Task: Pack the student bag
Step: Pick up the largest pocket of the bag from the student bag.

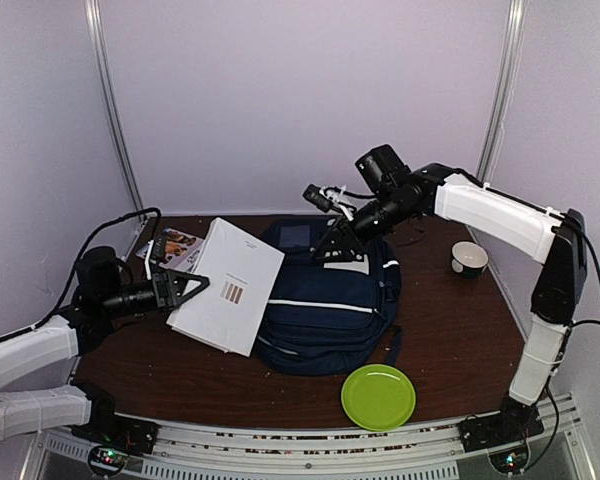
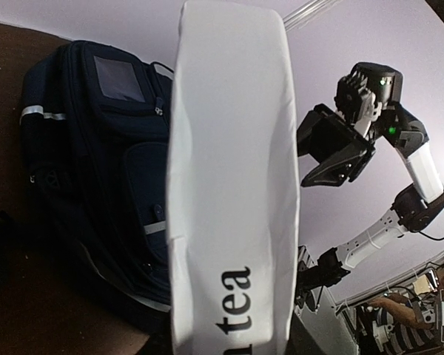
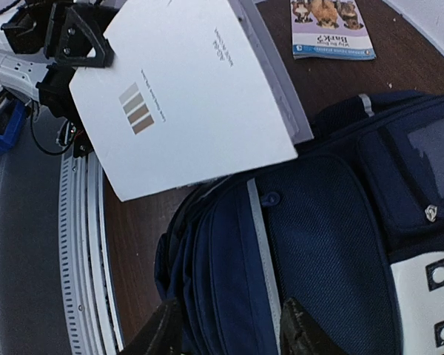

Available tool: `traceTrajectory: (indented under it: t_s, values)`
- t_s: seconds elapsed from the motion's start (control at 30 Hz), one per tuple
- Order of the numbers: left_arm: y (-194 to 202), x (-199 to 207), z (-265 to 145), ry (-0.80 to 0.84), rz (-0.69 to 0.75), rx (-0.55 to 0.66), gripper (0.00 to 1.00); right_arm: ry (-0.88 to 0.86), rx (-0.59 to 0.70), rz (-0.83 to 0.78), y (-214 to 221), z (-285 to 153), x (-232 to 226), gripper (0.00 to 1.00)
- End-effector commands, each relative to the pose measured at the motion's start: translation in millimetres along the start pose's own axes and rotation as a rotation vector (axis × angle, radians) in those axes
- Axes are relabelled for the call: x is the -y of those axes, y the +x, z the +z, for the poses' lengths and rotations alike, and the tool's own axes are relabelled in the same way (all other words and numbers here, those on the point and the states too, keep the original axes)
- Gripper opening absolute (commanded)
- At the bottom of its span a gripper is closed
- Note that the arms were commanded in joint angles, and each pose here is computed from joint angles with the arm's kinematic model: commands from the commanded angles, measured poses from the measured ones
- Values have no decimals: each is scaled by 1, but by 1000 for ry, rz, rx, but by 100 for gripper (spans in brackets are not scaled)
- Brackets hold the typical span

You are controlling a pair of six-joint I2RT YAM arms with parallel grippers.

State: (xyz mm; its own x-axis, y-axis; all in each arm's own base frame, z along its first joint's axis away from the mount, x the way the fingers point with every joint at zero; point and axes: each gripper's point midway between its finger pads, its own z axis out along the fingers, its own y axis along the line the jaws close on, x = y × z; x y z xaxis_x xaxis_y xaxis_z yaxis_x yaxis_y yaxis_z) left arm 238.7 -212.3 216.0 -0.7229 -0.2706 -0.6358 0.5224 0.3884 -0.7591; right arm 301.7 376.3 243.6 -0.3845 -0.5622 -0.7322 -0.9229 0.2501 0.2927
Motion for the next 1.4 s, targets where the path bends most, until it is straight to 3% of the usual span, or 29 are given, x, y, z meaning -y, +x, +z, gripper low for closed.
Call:
traceTrajectory:
  t_s: [0.0,0.1,0.43,0.57,1.13,1.2,1.3,1.37]
  values:
    - [-9,27,-4,74,65,5,35,78,-165,-188,56,-6,-5,41]
    - [-7,27,-6,50,57,-19,34,118,-202,-252,79,-3,-11,35]
    - [-11,38,-12,34,65,-40,31,249,-373,-483,136,36,-36,32]
    - [-13,37,-14,17,67,-25,32,251,-416,-512,145,50,-38,30]
    - [-9,33,-14,3,64,-36,33,308,-540,-536,174,85,-22,36]
    - [-8,32,-13,4,62,-41,33,347,-554,-531,173,86,-14,27]
    - [-6,32,-14,9,56,-48,32,409,-543,-533,162,78,-6,6]
    - [-6,34,-16,10,56,-41,32,423,-513,-528,150,67,-6,0]
